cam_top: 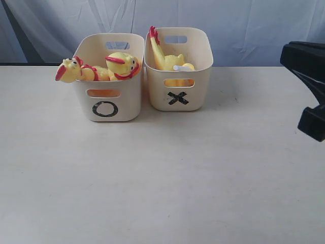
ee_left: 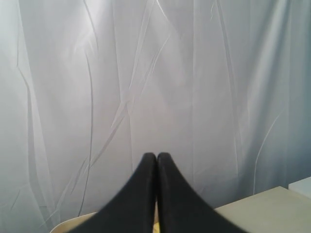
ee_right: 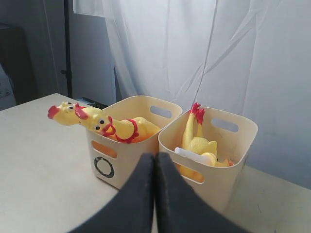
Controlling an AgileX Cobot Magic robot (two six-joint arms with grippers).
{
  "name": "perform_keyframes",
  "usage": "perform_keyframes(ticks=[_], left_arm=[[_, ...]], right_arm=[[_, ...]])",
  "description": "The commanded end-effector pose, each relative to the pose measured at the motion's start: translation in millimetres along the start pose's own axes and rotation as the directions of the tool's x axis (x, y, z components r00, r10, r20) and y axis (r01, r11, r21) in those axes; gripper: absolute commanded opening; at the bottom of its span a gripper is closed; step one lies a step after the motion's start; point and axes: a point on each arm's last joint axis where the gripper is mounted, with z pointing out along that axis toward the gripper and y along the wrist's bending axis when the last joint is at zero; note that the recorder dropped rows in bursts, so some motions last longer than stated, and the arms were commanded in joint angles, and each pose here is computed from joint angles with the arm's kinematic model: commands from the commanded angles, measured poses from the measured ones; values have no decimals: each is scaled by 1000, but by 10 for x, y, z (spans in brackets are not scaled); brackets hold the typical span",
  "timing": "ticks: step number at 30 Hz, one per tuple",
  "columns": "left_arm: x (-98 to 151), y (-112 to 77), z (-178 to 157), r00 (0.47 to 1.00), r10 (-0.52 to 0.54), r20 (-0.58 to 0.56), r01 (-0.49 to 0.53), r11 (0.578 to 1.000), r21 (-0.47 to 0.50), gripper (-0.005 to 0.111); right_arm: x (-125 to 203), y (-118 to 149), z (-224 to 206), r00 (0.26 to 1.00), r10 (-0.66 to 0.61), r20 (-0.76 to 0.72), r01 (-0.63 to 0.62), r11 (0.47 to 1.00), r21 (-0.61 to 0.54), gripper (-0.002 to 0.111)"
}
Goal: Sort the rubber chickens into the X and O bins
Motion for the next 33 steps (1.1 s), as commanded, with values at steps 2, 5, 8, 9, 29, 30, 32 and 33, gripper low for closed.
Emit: perform_keyframes(ticks=[2,5,8,9,29,30,32,33], left_arm=[[-7,-4,-23,1000,2,6,-2,1000,1,0],[-52,-6,-88,999,6,31,-6,1000,-5,0],[-130,-6,-207,997,20,79,-19,1000,-14,0],[-162,-6,-258,995,29,100,-27,999,-20,0],[-527,-300,-1377,855,293,428,-152,931,-333,0],[-530,-323,-1415,847,301,438,-155,928,-338,0],[-533,-361,-1474,834,316,452,-160,923,-350,0],[-534,-379,-1503,828,321,460,-162,922,-352,0]], right_arm=[[3,-9,-18,1000,-7,8,7,1000,9,0],[-20,0,-70,1000,-8,26,8,1000,2,0],[-58,-3,-169,998,-10,57,10,1000,4,0],[-70,-13,-210,998,-11,67,10,1000,13,0],[-300,-27,-1241,888,-189,420,3,914,405,0],[-300,-20,-1254,885,-192,425,3,914,406,0],[-300,0,-1296,876,-200,439,4,913,407,0],[-298,11,-1311,873,-202,443,6,914,405,0]])
